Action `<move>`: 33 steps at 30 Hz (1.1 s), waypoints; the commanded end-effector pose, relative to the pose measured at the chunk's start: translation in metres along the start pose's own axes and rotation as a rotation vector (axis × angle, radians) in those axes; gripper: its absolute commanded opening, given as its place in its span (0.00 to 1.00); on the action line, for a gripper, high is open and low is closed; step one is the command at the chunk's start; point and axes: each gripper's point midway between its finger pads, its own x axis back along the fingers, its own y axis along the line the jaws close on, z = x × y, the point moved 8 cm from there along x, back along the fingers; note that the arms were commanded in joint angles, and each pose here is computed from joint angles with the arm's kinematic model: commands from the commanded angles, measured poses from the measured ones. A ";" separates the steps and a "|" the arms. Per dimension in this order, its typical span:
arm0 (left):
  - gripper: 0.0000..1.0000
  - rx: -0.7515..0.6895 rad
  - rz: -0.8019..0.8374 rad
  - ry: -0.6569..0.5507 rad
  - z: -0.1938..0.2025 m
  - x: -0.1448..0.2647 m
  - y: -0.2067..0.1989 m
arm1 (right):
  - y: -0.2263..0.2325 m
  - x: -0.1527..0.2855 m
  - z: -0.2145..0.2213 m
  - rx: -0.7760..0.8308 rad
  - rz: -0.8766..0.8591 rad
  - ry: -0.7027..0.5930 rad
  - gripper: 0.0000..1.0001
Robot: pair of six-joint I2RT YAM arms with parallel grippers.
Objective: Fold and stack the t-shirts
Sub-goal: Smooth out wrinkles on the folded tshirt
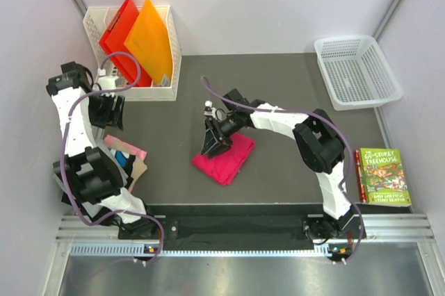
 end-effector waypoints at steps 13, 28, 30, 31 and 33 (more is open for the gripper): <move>0.70 0.009 0.035 0.093 0.021 0.020 -0.016 | -0.091 -0.049 0.002 -0.111 0.004 0.114 0.46; 0.70 -0.034 0.139 0.085 -0.007 -0.006 -0.032 | 0.007 0.075 0.011 0.034 0.027 -0.201 0.53; 0.71 -0.063 0.129 0.093 -0.013 -0.011 -0.040 | -0.011 0.080 0.012 -0.011 0.035 -0.224 0.52; 0.71 -0.098 0.127 0.087 -0.020 -0.014 -0.051 | -0.026 0.078 0.015 -0.033 0.037 -0.229 0.51; 0.72 -0.134 0.094 0.098 -0.028 -0.020 -0.060 | -0.044 0.079 0.013 -0.084 0.025 -0.245 0.50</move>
